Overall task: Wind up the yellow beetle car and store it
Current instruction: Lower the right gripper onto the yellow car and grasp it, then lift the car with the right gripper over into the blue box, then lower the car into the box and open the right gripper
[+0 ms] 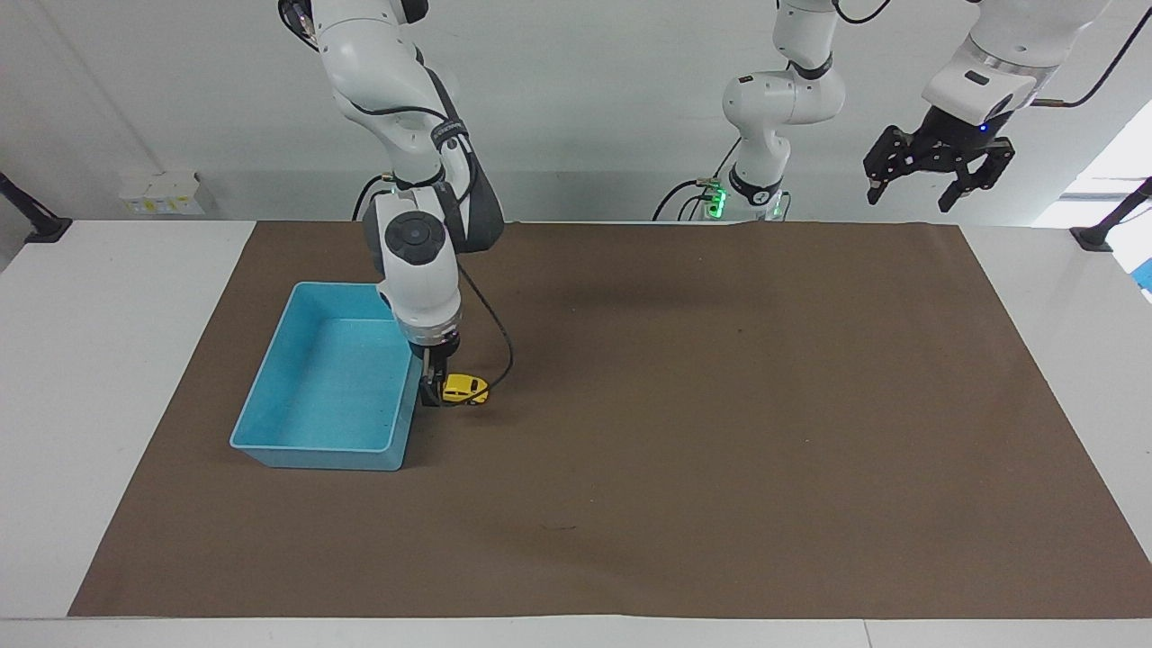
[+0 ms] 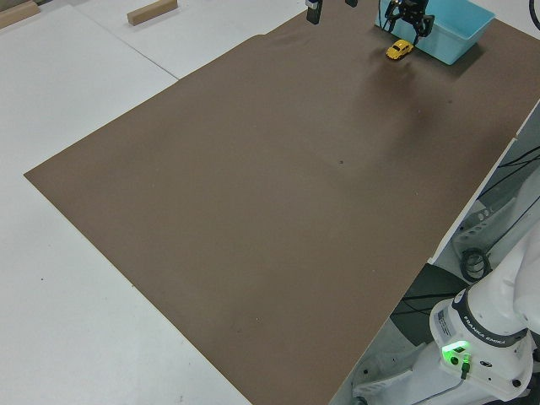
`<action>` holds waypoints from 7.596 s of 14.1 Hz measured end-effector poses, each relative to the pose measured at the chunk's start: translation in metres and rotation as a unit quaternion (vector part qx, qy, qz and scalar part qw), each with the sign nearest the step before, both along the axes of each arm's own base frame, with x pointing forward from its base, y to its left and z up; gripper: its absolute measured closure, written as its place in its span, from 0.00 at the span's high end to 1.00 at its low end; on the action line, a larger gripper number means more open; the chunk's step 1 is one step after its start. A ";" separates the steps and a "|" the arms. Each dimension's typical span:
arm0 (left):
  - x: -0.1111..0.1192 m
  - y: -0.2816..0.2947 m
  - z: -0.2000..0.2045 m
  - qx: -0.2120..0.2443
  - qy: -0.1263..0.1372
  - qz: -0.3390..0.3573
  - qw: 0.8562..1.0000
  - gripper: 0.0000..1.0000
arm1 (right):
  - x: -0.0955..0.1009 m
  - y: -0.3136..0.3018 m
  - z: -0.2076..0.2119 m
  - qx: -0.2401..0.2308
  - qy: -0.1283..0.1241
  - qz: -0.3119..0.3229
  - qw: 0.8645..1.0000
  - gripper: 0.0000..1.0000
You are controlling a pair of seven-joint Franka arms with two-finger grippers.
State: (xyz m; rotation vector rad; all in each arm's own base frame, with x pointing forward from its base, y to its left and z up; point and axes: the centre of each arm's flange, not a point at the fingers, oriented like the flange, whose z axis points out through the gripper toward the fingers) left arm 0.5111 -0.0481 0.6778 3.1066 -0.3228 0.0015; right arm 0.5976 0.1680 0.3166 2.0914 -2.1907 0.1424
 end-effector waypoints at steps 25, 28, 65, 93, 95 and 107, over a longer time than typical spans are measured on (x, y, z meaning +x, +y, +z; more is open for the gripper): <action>0.000 0.000 0.000 -0.001 0.000 -0.001 1.000 1.00 | -0.024 0.045 0.098 -0.003 0.009 0.105 0.994 0.49; 0.000 0.000 0.000 -0.001 0.000 -0.001 1.000 1.00 | -0.032 0.045 0.130 0.009 0.005 0.154 0.988 0.49; 0.000 0.000 0.000 -0.001 0.000 -0.001 1.000 1.00 | -0.066 -0.200 0.103 -0.037 0.002 0.691 0.722 0.49; 0.000 0.000 0.000 -0.001 0.000 -0.001 1.000 1.00 | -0.056 -0.170 0.016 0.005 0.030 0.742 0.670 1.00; 0.000 0.000 0.000 -0.001 0.000 -0.001 1.000 1.00 | -0.048 -0.172 0.033 0.006 0.034 0.739 0.672 1.00; 0.000 0.000 0.000 -0.001 0.000 -0.001 1.000 1.00 | -0.022 -0.215 0.187 0.025 0.062 0.693 0.718 1.00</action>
